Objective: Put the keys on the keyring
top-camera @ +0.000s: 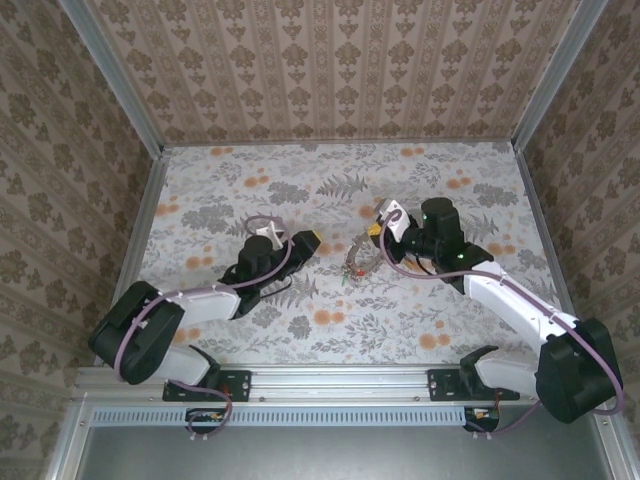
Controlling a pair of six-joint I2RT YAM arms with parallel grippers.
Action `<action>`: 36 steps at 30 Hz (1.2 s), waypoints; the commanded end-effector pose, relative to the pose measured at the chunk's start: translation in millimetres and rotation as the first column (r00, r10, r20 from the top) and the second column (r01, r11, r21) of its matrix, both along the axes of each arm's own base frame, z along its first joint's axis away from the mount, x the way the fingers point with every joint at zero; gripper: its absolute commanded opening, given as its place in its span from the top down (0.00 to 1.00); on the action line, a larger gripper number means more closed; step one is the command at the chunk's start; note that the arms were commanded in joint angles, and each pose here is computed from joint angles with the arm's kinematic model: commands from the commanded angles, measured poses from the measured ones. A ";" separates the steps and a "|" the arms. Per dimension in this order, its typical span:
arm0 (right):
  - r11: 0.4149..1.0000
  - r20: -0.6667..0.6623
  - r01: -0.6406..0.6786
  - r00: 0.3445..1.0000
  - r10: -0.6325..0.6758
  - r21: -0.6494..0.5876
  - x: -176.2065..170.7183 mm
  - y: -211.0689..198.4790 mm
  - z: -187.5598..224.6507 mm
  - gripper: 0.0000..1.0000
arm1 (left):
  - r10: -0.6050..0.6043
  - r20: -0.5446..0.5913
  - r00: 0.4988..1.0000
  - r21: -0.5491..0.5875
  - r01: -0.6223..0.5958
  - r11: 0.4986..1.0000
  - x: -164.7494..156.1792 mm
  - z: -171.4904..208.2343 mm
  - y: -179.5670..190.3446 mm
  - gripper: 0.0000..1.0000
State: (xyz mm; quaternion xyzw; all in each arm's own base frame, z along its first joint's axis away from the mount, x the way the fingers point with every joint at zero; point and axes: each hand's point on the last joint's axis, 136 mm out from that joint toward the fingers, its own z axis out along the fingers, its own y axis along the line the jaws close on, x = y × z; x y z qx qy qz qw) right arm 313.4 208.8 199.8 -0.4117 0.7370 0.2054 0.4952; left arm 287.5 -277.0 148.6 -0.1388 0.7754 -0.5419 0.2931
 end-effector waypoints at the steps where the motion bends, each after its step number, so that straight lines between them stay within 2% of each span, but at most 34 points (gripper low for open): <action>1: 0.988 0.063 -0.148 0.987 0.151 -0.045 -15.2 9.6 13.8 1.00 | -0.005 0.164 0.986 0.061 -0.005 0.998 0.2 25.0 6.5 0.46; 5: 0.960 0.114 -0.262 0.955 0.272 -0.099 -33.5 13.9 7.8 1.00 | -0.079 0.344 0.935 0.200 0.009 0.980 -4.3 52.6 10.1 0.47; 8: 0.937 0.136 -0.334 0.929 0.345 -0.100 -44.5 18.8 9.5 1.00 | -0.186 0.520 0.834 0.307 0.021 0.951 -12.8 77.3 9.3 0.48; 10: 0.925 0.142 -0.371 0.914 0.379 -0.080 -49.5 22.9 12.2 1.00 | -0.289 0.632 0.719 0.373 0.045 0.927 -24.6 91.4 3.7 0.47; 12: 0.912 0.144 -0.408 0.900 0.411 -0.048 -54.0 27.7 15.1 1.00 | -0.413 0.719 0.559 0.452 0.075 0.889 -41.4 101.2 -4.5 0.47; 14: 0.903 0.137 -0.428 0.894 0.427 -0.024 -55.5 30.8 14.7 1.00 | -0.499 0.758 0.419 0.519 0.074 0.851 -52.2 104.0 -9.7 0.47; 15: 0.901 0.131 -0.435 0.892 0.432 -0.011 -55.3 32.3 14.8 1.00 | -0.522 0.764 0.378 0.540 0.068 0.839 -52.9 104.5 -10.8 0.47; 19: 0.886 0.101 -0.461 0.884 0.456 0.036 -56.8 37.7 14.8 1.00 | -0.551 0.768 0.326 0.548 0.112 0.829 -40.4 107.5 -11.3 0.50; 20: 0.884 0.088 -0.464 0.884 0.459 0.050 -56.5 38.8 15.4 1.00 | -0.570 0.767 0.294 0.546 0.167 0.821 -43.6 108.7 -14.8 0.52; 24: 0.884 0.045 -0.460 0.888 0.457 0.086 -53.5 42.0 13.5 1.00 | -0.603 0.761 0.241 0.542 0.276 0.794 -47.2 112.1 -24.6 0.59; 28: 0.883 0.051 -0.461 0.888 0.458 0.092 -49.3 44.4 9.3 1.00 | -0.632 0.749 0.198 0.564 0.310 0.765 -48.1 95.9 -30.2 0.68; 36: 0.880 0.063 -0.462 0.887 0.458 0.109 -48.4 50.9 -2.1 1.00 | -0.668 0.743 0.049 0.607 0.373 0.702 -63.6 68.6 -35.9 0.68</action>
